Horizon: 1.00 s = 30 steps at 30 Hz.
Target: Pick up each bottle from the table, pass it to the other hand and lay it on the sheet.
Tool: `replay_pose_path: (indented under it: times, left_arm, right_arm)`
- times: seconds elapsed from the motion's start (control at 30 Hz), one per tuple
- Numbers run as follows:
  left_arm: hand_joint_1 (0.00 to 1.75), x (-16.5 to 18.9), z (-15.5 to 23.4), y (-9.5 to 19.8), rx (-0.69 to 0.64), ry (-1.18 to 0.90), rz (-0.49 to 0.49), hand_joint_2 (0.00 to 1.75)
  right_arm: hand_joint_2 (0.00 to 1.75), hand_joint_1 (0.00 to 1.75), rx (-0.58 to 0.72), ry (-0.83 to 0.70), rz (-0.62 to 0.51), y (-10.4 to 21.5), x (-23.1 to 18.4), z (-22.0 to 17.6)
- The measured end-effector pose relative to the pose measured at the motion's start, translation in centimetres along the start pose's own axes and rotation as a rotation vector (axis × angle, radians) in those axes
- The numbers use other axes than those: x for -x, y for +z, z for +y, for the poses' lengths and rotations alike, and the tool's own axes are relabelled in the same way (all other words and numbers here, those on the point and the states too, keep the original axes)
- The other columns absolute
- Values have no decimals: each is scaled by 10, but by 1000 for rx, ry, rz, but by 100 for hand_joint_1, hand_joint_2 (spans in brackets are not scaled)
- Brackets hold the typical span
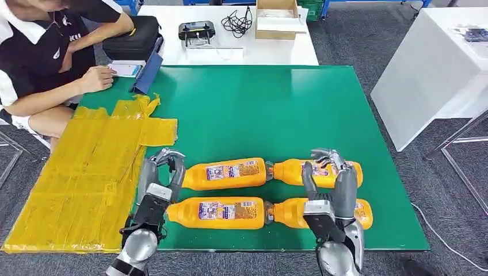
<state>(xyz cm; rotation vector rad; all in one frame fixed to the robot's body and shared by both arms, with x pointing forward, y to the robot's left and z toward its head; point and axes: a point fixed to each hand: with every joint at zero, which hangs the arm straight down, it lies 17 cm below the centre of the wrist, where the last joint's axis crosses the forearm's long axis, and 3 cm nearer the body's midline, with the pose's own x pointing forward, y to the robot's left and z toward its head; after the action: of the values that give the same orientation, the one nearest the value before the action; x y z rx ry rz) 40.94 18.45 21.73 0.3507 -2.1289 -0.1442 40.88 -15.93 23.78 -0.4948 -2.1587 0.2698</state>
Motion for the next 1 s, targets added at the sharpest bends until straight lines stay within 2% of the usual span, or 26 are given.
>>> replay_pose_path:
  times: [0.07, 0.23, 0.27, 0.3, 0.37, 0.4, 0.47, 0.5, 0.73, 0.87, 1.0]
  left_arm:
    - [61, -3, 2, -7, -4, -2, -15, 175]
    - [61, -6, 5, -14, -11, -4, -27, 175]
    - [12, -6, 5, -14, -12, -5, -28, 175]
    - [0, -6, 5, -15, -12, -5, -29, 175]
    - [0, -7, 6, -17, -14, -6, -33, 175]
    - [0, -7, 6, -18, -14, -7, -34, 175]
    - [0, -8, 5, -19, -8, -16, -39, 175]
    - [0, -9, 4, -21, 0, -21, -45, 175]
    - [0, -25, -9, -35, 45, 51, -89, 175]
    - [0, -34, -15, -41, 63, 99, -109, 175]
    - [0, -41, -16, -47, 69, 123, -130, 175]
  right_arm:
    - [175, 0, -24, 52, -19, -7, 1, 6]
    - [175, 0, -39, 73, -22, -14, 5, 12]
    - [175, 0, -39, 75, -24, -15, 5, 12]
    - [175, 0, -44, 78, -23, -14, 7, 14]
    - [175, 0, -50, 81, -25, -16, 8, 16]
    - [0, 0, -57, 101, -26, -16, 9, 18]
    - [0, 0, -91, 177, -39, -20, 10, 25]
    - [175, 0, -132, 220, -47, -21, 10, 36]
    - [175, 0, -357, 300, -118, -33, 6, 101]
    - [175, 0, -549, 353, -115, -22, 21, 146]
    - [175, 0, -644, 387, -110, -18, 35, 171]
